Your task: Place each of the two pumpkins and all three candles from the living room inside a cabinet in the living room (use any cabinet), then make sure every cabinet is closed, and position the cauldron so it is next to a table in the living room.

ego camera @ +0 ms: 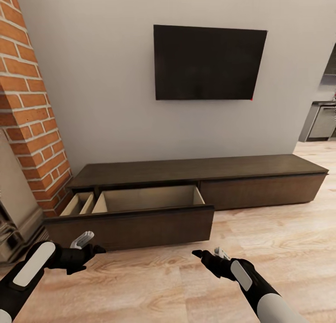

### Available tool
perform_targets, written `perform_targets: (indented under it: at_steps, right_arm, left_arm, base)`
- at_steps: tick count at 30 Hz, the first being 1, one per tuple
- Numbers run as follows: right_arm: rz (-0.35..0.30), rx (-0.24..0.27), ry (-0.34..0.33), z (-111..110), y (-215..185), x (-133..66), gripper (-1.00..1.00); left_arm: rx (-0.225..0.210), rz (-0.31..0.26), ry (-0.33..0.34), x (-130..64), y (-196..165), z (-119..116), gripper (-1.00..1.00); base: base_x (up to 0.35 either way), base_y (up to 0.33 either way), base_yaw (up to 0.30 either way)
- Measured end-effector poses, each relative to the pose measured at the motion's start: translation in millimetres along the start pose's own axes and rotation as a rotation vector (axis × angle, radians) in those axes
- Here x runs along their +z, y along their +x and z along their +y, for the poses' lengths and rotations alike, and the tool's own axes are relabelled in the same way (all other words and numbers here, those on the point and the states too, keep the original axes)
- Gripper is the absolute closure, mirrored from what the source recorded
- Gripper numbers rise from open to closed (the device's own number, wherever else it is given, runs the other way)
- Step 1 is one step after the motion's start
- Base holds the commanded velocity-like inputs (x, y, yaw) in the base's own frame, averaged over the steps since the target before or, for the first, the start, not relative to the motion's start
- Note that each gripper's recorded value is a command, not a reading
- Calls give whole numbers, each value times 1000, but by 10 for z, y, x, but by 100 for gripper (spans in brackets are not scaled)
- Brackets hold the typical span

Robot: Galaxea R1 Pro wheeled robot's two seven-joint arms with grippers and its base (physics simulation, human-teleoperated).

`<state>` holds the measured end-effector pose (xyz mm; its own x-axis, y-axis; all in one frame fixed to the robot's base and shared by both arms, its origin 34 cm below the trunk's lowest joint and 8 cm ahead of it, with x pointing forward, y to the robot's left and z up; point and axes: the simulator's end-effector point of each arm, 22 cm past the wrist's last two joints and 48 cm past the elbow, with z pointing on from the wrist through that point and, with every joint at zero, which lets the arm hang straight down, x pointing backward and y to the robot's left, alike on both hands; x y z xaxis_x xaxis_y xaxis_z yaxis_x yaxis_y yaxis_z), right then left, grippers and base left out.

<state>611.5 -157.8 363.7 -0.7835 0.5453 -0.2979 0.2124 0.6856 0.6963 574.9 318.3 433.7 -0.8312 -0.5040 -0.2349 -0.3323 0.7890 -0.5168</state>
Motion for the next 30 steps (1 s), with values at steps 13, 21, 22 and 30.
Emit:
perform_targets:
  at_steps: [13, 21, 22, 30]
  right_arm:
    - [19, -56, 104, -182, 9, -42, -100]
    - [31, -83, 167, -300, 45, -45, -100]
    - [36, -91, 169, -298, 59, -40, -100]
    - [54, -116, 178, -308, 124, -11, -100]
  left_arm:
    - [4, -7, 15, -63, -44, -74, -100]
    - [2, -44, 35, -161, -177, -136, -100]
    - [-5, -51, 39, -177, -204, -135, -100]
    - [-24, -63, 38, -207, -263, -77, -100]
  base:
    - [-35, 0, 205]
    - [-25, 0, 278]
    - [-2, 0, 278]
    - [0, 43, 277]
